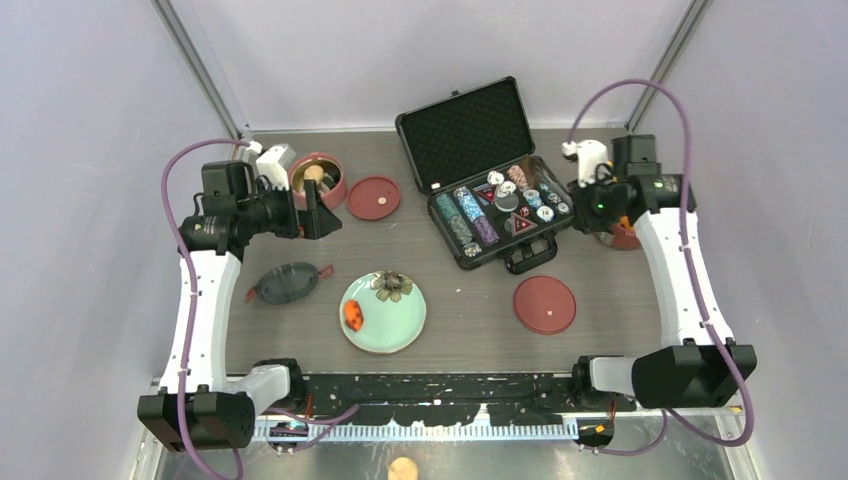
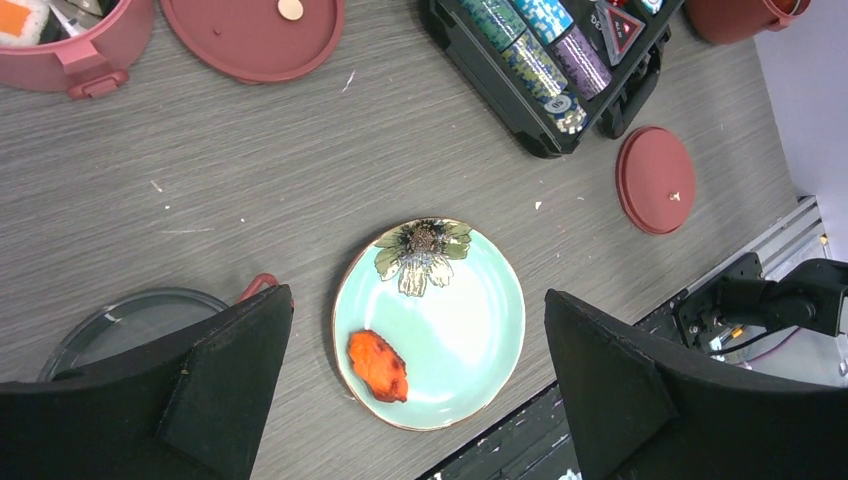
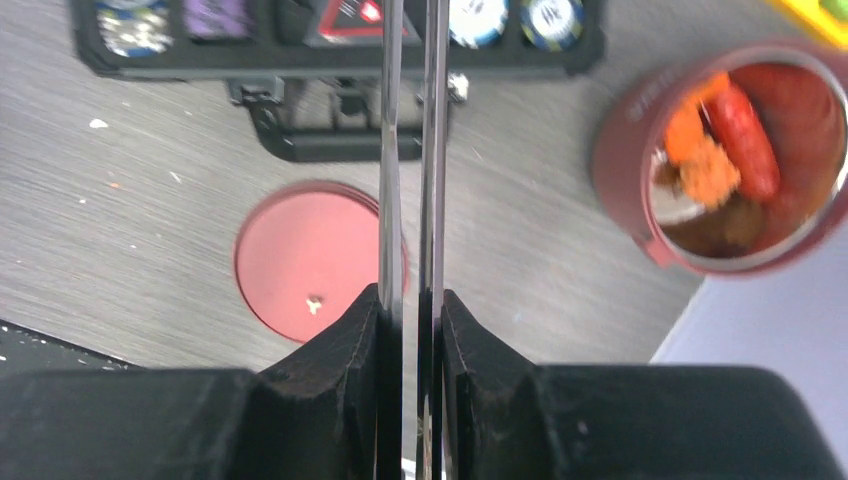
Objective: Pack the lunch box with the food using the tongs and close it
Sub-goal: Place the fake food in the packing box.
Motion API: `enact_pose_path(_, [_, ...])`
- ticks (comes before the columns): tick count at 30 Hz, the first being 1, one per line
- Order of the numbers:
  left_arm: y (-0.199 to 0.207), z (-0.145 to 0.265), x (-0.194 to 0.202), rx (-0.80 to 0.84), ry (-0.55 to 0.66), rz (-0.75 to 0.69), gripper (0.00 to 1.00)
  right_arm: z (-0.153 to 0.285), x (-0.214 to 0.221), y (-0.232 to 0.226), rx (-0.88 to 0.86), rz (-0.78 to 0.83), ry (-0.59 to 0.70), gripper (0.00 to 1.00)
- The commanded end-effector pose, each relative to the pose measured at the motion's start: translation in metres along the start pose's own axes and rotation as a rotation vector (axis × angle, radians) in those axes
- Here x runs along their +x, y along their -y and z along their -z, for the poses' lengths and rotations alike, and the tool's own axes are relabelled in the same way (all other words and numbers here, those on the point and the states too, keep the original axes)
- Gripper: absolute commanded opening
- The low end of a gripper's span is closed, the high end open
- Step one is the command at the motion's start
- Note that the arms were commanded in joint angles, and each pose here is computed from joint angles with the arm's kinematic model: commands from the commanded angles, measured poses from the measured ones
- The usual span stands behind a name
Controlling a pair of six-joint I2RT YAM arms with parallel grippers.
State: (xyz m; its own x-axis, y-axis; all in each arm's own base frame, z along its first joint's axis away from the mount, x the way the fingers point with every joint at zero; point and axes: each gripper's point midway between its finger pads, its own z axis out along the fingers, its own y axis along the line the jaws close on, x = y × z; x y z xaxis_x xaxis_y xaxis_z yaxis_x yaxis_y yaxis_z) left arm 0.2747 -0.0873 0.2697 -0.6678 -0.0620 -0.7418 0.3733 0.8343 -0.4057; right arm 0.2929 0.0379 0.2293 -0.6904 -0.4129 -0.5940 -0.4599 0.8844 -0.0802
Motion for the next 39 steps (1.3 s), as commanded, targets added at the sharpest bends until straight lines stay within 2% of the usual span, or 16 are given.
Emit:
enact_pose_path(1, [0.008, 0.002, -0.008, 0.05, 0.05, -0.051, 1.0, 0.042, 0.018, 0.034, 0.055, -0.037, 0.021, 0.07])
enact_pose_path(9, [0.015, 0.004, -0.006, 0.083, 0.077, -0.082, 1.0, 0.082, 0.077, 0.104, 0.207, -0.198, -0.068, 0.07])
enact_pose_path(14, [0.018, 0.007, -0.004, 0.095, 0.081, -0.096, 1.0, 0.091, 0.101, 0.132, 0.277, -0.241, -0.145, 0.08])
enact_pose_path(35, [0.026, 0.013, -0.003, 0.112, 0.108, -0.122, 1.0, 0.032, 0.139, 0.154, 0.154, -0.359, -0.292, 0.1])
enact_pose_path(37, [0.025, 0.013, -0.002, 0.105, 0.105, -0.122, 1.0, 0.028, 0.141, 0.157, 0.142, -0.379, -0.294, 0.14])
enact_pose_path(39, [0.024, 0.013, -0.002, 0.103, 0.104, -0.123, 1.0, 0.027, 0.142, 0.161, 0.142, -0.399, -0.29, 0.22])
